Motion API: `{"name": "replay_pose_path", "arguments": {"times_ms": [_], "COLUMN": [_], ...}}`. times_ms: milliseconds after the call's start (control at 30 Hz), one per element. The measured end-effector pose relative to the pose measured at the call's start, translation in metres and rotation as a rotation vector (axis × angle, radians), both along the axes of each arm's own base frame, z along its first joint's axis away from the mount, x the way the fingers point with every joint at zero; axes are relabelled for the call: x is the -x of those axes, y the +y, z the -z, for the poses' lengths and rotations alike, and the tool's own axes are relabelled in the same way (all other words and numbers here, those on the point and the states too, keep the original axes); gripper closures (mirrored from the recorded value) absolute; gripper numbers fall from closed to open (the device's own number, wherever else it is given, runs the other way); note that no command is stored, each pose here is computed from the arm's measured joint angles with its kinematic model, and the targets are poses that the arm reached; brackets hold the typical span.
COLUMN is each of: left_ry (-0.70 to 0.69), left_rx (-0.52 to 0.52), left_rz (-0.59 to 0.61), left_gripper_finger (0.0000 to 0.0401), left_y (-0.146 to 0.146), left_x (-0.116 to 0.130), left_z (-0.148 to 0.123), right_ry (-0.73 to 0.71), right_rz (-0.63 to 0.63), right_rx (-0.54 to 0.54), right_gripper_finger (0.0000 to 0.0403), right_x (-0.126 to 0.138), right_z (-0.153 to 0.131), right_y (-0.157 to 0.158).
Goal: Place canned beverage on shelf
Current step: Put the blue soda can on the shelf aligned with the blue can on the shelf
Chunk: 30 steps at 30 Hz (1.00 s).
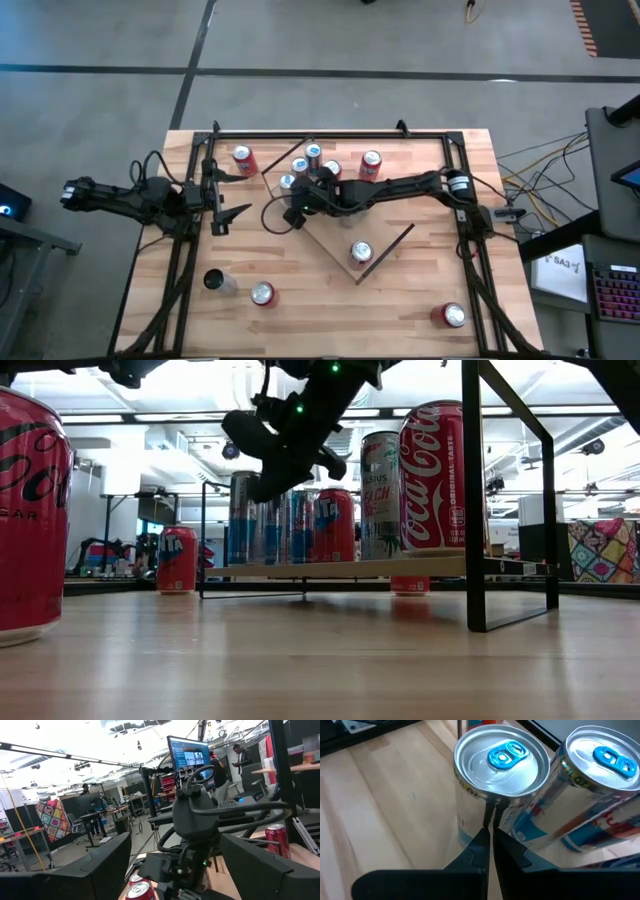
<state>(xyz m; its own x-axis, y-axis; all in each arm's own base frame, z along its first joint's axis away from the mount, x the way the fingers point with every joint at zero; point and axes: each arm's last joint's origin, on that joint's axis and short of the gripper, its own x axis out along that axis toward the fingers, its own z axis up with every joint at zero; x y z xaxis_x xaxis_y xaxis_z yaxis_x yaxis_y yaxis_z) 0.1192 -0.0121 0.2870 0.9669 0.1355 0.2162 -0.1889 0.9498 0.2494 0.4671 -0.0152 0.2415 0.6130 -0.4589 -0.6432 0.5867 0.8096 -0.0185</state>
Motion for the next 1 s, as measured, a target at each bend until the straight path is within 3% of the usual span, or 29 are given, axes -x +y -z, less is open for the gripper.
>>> {"name": "replay_pose_path", "arguments": {"times_ms": [433, 1000], "left_ry": [0.000, 0.001], "left_rx": [0.000, 0.000], "left_rz": [0.000, 0.000], "left_gripper_finger": [0.0110, 0.0110], "left_y": [0.0000, 0.0000], "left_x": [0.0001, -0.0002], "left_z": [-0.0001, 0.0001], "right_ry": [-0.015, -0.092], "right_rz": [-0.051, -0.044], "right_rx": [-0.079, 0.025], "right_gripper_finger": [0.0390, 0.0390], "right_x": [-0.0006, -0.0076], "right_z": [-0.0006, -0.0078], "right_y": [0.0051, -0.0014]}}
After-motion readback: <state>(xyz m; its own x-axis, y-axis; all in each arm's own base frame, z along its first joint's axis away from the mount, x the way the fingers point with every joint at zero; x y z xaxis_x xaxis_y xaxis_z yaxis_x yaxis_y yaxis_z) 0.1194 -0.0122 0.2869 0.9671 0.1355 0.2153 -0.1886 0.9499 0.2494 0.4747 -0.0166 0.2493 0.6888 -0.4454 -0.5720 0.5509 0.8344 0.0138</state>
